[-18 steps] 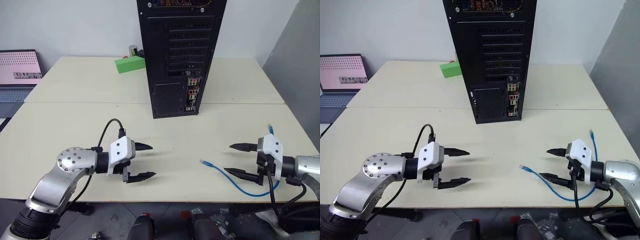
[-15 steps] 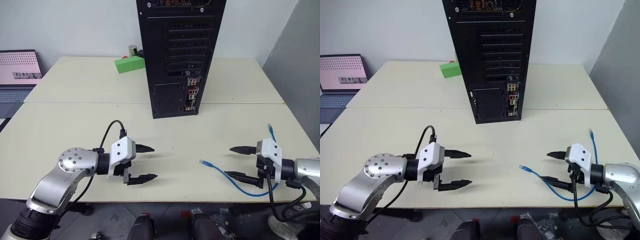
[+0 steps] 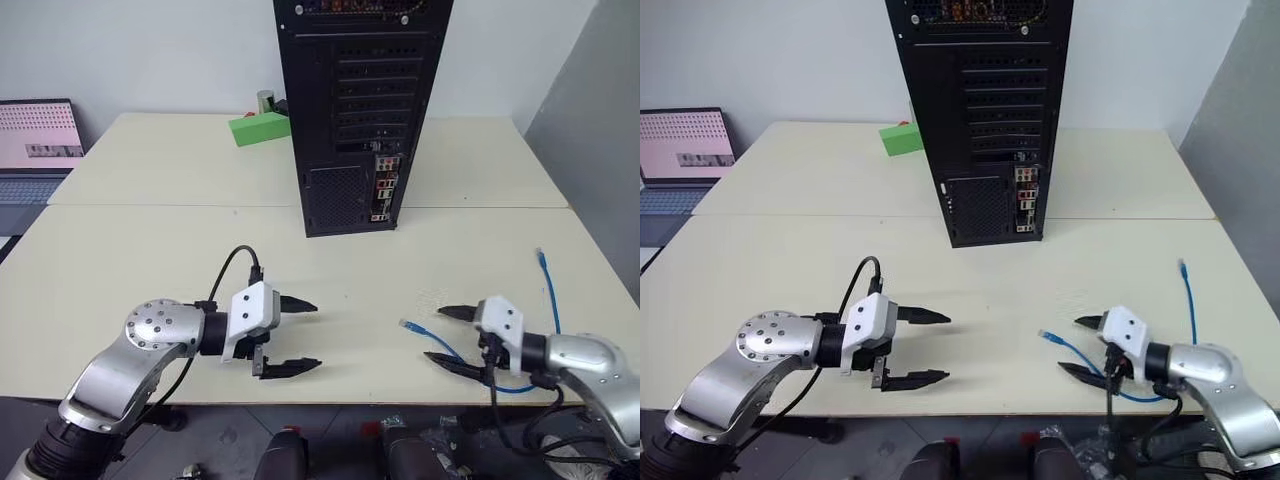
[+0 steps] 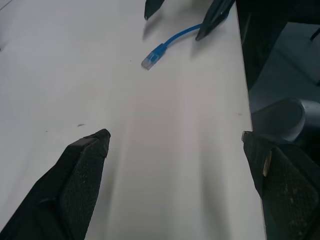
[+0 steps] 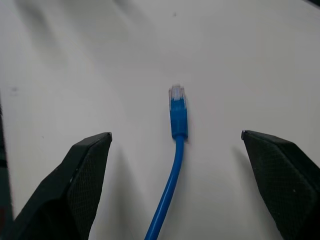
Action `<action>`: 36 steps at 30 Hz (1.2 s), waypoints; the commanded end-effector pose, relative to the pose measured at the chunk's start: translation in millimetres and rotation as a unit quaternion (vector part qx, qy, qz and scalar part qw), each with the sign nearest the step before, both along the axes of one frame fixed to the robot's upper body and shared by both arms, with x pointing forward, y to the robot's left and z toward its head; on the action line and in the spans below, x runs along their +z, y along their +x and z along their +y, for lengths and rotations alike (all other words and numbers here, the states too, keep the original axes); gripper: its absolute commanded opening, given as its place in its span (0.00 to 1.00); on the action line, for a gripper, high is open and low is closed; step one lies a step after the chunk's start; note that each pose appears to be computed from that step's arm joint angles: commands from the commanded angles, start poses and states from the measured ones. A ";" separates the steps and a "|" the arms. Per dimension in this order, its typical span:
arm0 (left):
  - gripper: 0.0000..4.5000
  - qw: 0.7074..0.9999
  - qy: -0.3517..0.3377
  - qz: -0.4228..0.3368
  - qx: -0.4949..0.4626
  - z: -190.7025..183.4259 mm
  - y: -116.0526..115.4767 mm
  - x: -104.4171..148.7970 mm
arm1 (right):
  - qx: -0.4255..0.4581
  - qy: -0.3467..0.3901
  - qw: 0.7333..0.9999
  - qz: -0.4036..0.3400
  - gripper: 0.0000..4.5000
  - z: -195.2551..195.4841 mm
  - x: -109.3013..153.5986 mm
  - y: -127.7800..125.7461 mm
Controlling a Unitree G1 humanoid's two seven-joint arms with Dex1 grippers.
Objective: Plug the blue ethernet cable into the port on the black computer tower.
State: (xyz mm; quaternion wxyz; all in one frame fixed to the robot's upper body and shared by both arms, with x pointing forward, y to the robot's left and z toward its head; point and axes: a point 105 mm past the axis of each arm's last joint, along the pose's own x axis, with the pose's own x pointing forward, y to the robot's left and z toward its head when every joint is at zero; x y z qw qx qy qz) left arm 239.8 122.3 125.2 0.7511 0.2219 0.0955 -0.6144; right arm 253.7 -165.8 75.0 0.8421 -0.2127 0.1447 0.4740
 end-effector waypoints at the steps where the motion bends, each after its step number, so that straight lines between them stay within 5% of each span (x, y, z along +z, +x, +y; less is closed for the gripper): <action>1: 1.00 1.000 -0.003 -0.009 -0.011 -3.5 -4.0 2.3 | 0.004 -0.006 1.000 -0.019 0.98 5.1 -1.1 6.1; 9: 1.00 1.000 -0.012 -0.008 -0.020 -4.6 -8.4 4.5 | -0.008 -0.010 1.000 -0.010 0.98 3.4 -14.5 17.3; 27: 1.00 0.999 -0.009 -0.004 -0.049 -15.5 -3.1 -4.6 | 0.055 -0.021 0.998 -0.012 0.06 17.8 -6.3 9.7; 36: 1.00 0.997 -0.024 -0.031 -0.069 -36.5 22.6 -13.5 | 0.149 0.012 0.988 -0.039 0.03 67.6 36.9 3.0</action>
